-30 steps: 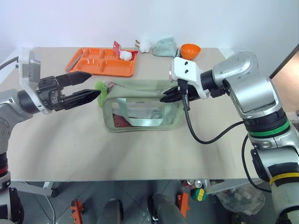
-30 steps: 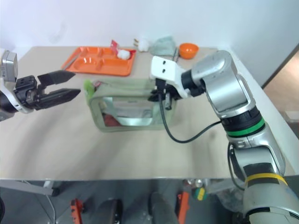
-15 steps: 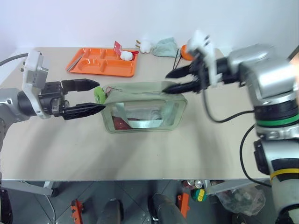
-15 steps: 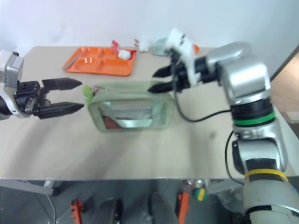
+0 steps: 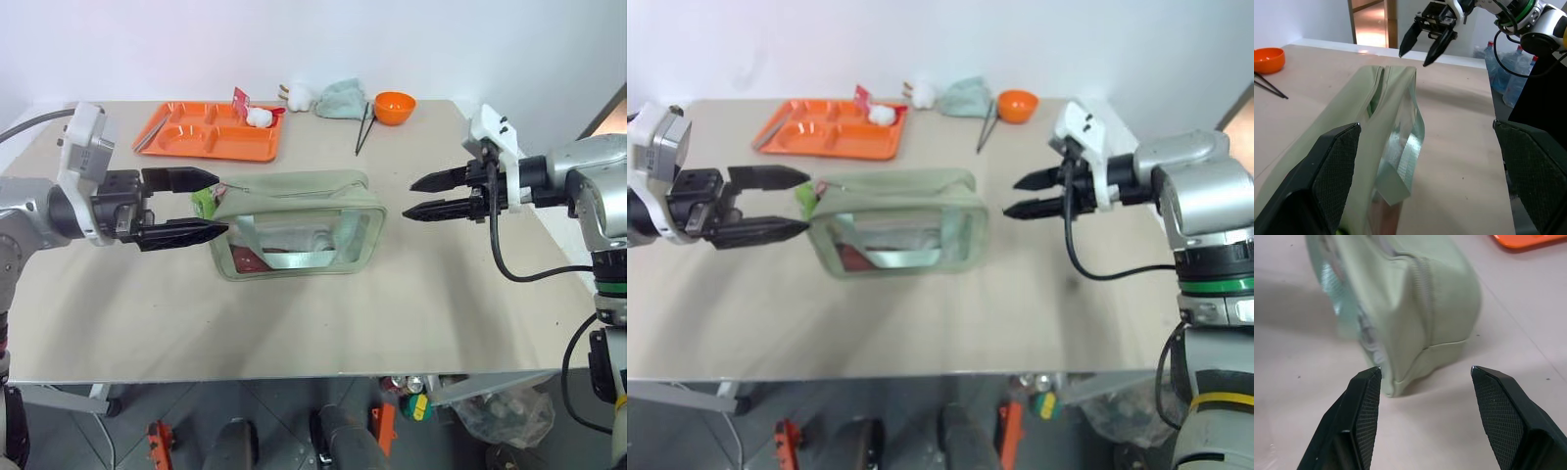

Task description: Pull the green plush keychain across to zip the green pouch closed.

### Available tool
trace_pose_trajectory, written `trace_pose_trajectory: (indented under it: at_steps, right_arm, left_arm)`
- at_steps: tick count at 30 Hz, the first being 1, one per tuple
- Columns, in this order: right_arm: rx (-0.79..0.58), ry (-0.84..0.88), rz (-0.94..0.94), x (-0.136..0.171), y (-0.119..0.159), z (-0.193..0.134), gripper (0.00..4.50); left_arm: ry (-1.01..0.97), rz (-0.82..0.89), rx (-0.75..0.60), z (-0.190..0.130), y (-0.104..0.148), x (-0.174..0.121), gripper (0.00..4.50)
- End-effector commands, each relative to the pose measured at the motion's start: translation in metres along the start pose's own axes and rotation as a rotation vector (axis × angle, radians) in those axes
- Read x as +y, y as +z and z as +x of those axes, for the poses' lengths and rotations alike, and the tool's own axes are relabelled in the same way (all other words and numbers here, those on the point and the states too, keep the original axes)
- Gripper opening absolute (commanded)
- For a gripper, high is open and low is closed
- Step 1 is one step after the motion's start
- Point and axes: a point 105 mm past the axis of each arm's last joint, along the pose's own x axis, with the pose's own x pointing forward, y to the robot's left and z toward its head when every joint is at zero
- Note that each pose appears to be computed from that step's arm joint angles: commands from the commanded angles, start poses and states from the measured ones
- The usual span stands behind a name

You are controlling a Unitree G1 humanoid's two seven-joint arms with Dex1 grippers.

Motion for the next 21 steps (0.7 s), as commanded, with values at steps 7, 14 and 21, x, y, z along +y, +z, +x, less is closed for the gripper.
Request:
trace_pose_trajectory:
  at_steps: [7, 14, 21]
  right_arm:
    - [-0.046, 0.038, -0.018, 0.012, 0.009, 0.022, 2.99]
    - [-0.11, -0.014, 0.005, 0.002, 0.02, 0.04, 2.48]
    - [-0.145, 0.009, -0.014, 0.01, 0.02, 0.042, 0.09]
  left_arm:
    - [0.003, 0.029, -0.017, -0.001, 0.008, 0.001, 4.5]
    - [0.05, 0.015, -0.012, -0.007, 0.003, 0.004, 4.5]
    - [0.185, -0.023, -0.061, -0.026, 0.004, 0.019, 4.5]
